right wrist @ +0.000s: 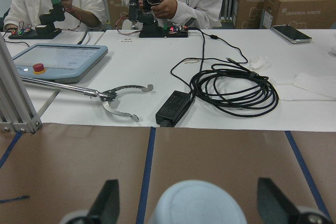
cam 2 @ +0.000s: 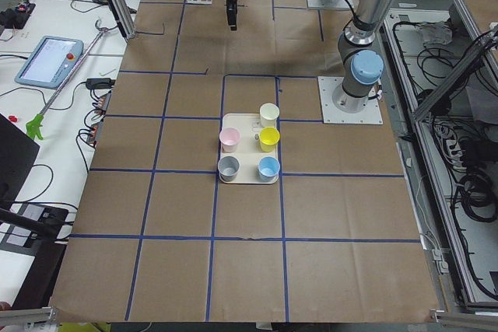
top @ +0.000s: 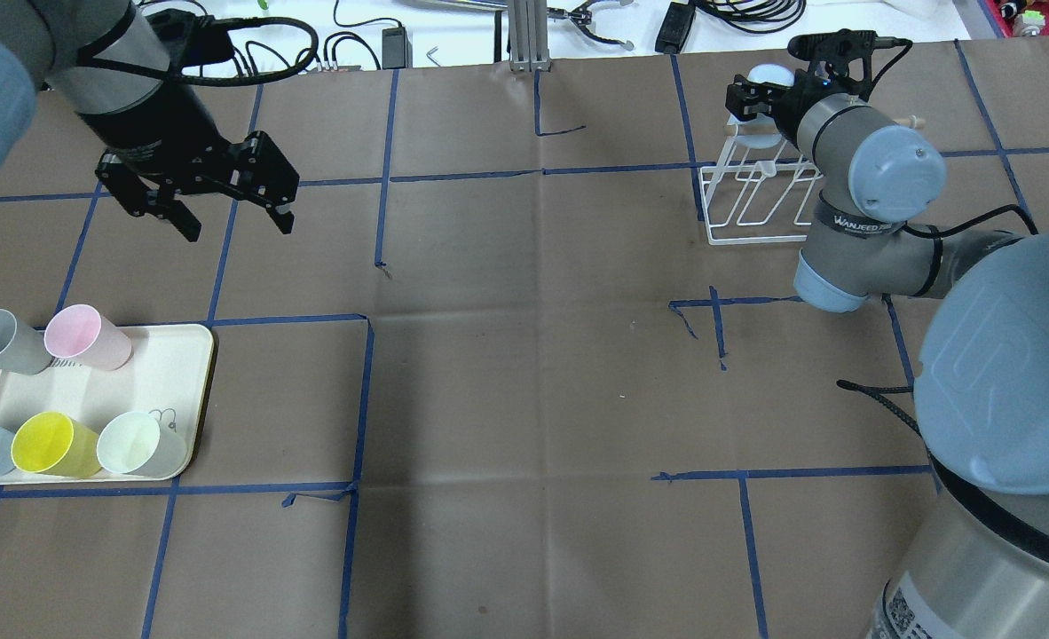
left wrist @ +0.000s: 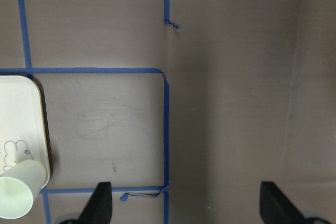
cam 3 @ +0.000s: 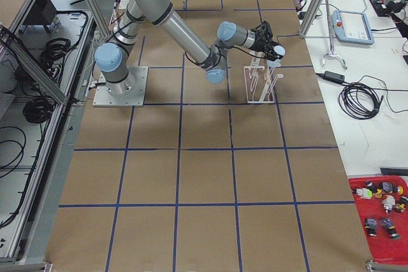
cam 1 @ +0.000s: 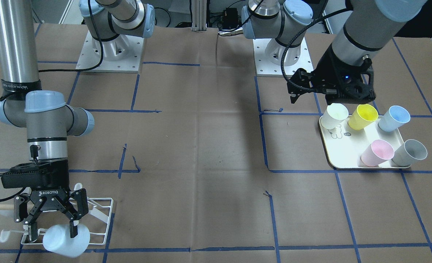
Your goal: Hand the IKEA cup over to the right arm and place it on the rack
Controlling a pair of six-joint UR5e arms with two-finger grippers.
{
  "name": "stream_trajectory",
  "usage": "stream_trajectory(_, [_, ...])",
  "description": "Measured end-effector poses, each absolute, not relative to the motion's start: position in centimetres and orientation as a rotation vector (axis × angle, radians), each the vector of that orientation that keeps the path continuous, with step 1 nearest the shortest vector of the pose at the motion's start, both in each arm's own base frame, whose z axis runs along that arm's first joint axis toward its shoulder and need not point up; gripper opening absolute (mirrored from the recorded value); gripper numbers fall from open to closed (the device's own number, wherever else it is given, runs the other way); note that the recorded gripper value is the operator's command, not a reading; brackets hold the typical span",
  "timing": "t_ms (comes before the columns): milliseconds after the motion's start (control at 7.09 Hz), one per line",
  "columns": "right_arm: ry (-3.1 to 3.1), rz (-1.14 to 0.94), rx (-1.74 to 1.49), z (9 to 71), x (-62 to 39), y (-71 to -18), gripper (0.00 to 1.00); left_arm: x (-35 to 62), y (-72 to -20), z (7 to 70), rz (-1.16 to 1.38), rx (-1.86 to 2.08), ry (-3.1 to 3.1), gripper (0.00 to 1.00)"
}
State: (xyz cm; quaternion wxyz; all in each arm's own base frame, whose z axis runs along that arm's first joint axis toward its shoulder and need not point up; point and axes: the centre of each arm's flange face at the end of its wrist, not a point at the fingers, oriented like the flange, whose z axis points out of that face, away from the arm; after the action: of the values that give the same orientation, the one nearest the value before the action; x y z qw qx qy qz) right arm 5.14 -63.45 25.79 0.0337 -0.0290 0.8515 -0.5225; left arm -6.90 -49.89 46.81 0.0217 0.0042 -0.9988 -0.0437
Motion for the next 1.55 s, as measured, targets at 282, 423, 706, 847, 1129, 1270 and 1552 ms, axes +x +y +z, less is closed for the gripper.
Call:
stream_trajectory(282, [2.599,-1.636,-0.098,27.3,5.3,-63.4,1.00,1.3,-46.3,44.1,-0.164,0.068,-3.097,0.99])
stream_trajectory(423, [2.584,-1.664,-0.105,29.0,5.4,-63.2,1.00,4.6,-44.8,41.7,-0.184,0.106,-3.111,0.99])
stream_trajectory(706, [2.539,-1.694,-0.086,34.2,6.4,-61.8,1.00,7.1,-42.3,37.4,-0.226,0.136,-3.139,0.99])
stream_trajectory(847, [2.505,-1.655,-0.037,36.2,8.0,-60.8,1.00,7.1,-41.0,35.9,-0.253,0.141,-3.145,0.99])
stream_trajectory(1129, [2.399,-1.495,0.165,36.9,12.0,-58.0,1.00,6.7,-39.4,33.1,-0.260,0.116,-3.153,0.99])
stream_trajectory(1270, [2.318,-1.361,0.324,36.4,13.4,-55.7,1.00,6.5,-39.0,31.4,-0.228,0.074,-3.166,0.99])
stream_trajectory(1552, [2.184,-1.127,0.583,35.6,14.7,-49.1,1.00,6.2,-38.3,27.6,-0.142,-0.024,-3.194,0.98])
